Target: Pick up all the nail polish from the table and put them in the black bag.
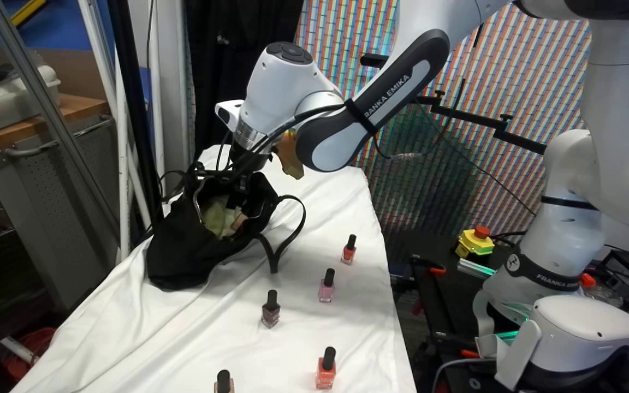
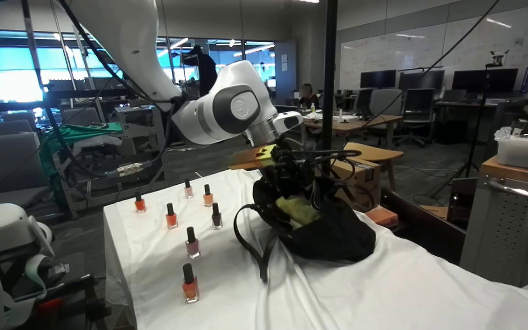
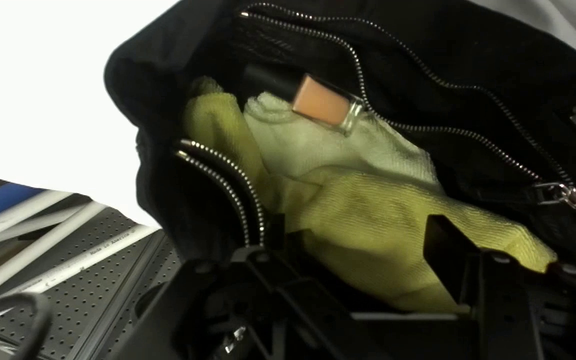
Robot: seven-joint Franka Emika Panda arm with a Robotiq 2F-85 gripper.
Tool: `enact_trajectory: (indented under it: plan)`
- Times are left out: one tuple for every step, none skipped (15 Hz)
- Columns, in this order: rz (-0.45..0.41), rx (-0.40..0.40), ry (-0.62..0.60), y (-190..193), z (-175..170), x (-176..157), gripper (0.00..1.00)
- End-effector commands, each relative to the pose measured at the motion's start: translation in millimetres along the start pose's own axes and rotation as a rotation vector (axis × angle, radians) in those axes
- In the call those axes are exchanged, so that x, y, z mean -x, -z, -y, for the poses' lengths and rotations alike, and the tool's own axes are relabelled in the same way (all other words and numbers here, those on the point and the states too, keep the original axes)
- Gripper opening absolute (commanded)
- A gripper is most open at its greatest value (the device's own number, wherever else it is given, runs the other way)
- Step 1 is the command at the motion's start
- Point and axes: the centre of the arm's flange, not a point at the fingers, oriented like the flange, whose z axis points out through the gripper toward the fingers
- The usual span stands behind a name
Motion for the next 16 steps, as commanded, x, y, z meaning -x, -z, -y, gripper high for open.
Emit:
enact_trajectory:
  plan:
    - [0.001, 0.013, -0.028, 6, 4, 2, 1.0]
    - [0.018, 0.014, -0.021, 10, 5, 9, 1.0]
    - [0.043, -0.001, -0.005, 17, 4, 17, 1.0]
    - [0.056, 0.002, -0.007, 21, 4, 24, 1.0]
    - [0.071, -0.006, -0.001, 29, 4, 34, 1.0]
    - [0.094, -0.024, 0.009, 37, 4, 41, 1.0]
    - [0.11, -0.029, 0.011, 45, 3, 50, 1.0]
    - [0.128, -0.034, 0.012, 53, 3, 59, 1.0]
    - [0.149, -0.033, 0.015, 62, 3, 69, 1.0]
    - [0.167, -0.03, 0.018, 71, 3, 80, 1.0]
    - [0.185, -0.028, 0.016, 79, 3, 90, 1.0]
    - [0.199, -0.02, 0.014, 85, 4, 103, 1.0]
    - [0.205, -0.016, 0.01, 90, 5, 113, 1.0]
    - [0.216, -0.011, 0.005, 96, 5, 124, 1.0]
    - [0.224, -0.006, 0.006, 97, 6, 136, 1.0]
    - [0.23, -0.006, 0.003, 98, 6, 147, 1.0]
